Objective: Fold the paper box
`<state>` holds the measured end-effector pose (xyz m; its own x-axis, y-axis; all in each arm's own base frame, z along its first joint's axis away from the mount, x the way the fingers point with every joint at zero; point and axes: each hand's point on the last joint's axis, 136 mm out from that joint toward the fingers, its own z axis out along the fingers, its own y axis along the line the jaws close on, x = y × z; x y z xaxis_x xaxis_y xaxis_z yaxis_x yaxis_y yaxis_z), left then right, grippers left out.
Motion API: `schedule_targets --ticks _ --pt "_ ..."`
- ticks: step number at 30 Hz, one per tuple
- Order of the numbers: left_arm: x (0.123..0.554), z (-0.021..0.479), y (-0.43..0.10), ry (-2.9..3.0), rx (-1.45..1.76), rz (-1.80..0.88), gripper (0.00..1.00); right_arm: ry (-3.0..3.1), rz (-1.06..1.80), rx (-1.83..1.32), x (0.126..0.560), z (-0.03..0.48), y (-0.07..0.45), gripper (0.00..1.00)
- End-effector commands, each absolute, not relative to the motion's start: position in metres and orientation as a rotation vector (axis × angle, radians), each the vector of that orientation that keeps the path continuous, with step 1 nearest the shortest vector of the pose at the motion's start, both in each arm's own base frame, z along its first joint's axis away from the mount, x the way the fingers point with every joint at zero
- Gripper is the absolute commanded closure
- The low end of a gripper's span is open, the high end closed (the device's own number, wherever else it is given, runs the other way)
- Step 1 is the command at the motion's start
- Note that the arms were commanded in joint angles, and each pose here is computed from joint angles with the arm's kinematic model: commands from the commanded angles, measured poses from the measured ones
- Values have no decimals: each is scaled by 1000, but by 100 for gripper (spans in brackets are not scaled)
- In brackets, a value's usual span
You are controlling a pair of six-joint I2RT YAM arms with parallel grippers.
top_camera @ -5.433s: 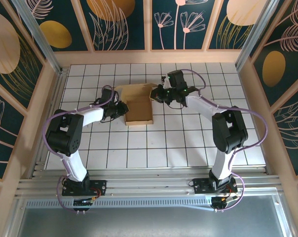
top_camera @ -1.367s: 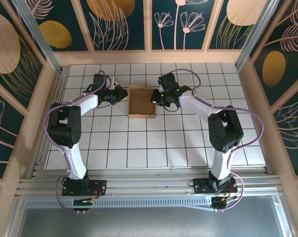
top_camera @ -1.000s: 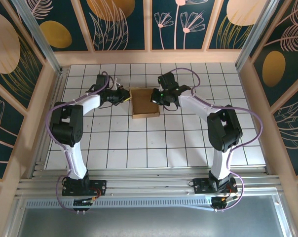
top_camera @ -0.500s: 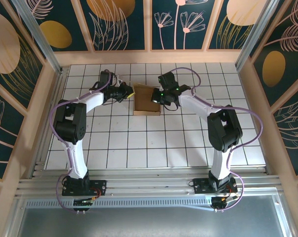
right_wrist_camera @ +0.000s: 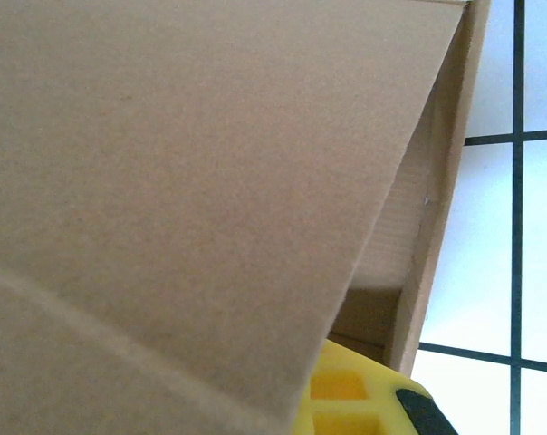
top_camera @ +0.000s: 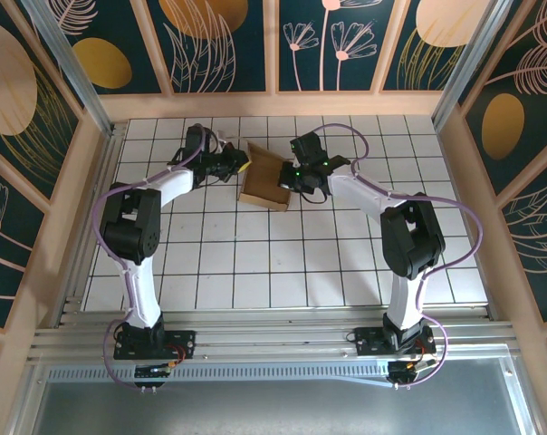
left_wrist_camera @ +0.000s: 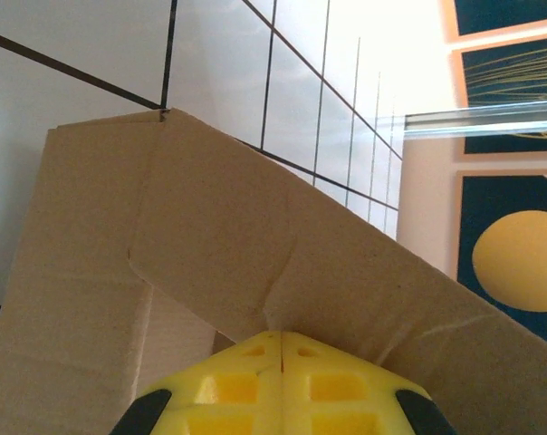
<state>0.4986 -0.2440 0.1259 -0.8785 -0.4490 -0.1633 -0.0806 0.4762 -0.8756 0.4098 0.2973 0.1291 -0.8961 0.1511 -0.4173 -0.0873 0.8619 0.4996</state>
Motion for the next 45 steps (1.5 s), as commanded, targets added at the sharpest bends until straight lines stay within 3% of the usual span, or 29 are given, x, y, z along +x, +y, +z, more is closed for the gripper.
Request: schedule_targets --ticks 1,11,19,24,30,36,39,45 --pt "455 127 -317 2478 -216 -1519 99 2629 792 -79 391 119 322 97" --pt "457 83 -316 2586 -164 -1252 98 2634 796 -81 389 114 321 94" --pt "456 82 -306 2589 -159 -1163 98 2536 614 -56 401 137 279 63" --pt "455 95 -304 2564 -129 -1156 95 2448 633 21 405 162 246 53" --pt "453 118 -276 2500 -134 -982 85 2332 609 21 401 199 219 21" --pt "443 148 -254 2417 -147 -918 81 2164 539 -86 393 256 214 19" --pt "440 169 -235 2315 -155 -889 80 2070 400 -298 396 276 229 17" --pt "422 223 -183 2105 -156 -708 75 2079 42 -774 415 254 271 14"
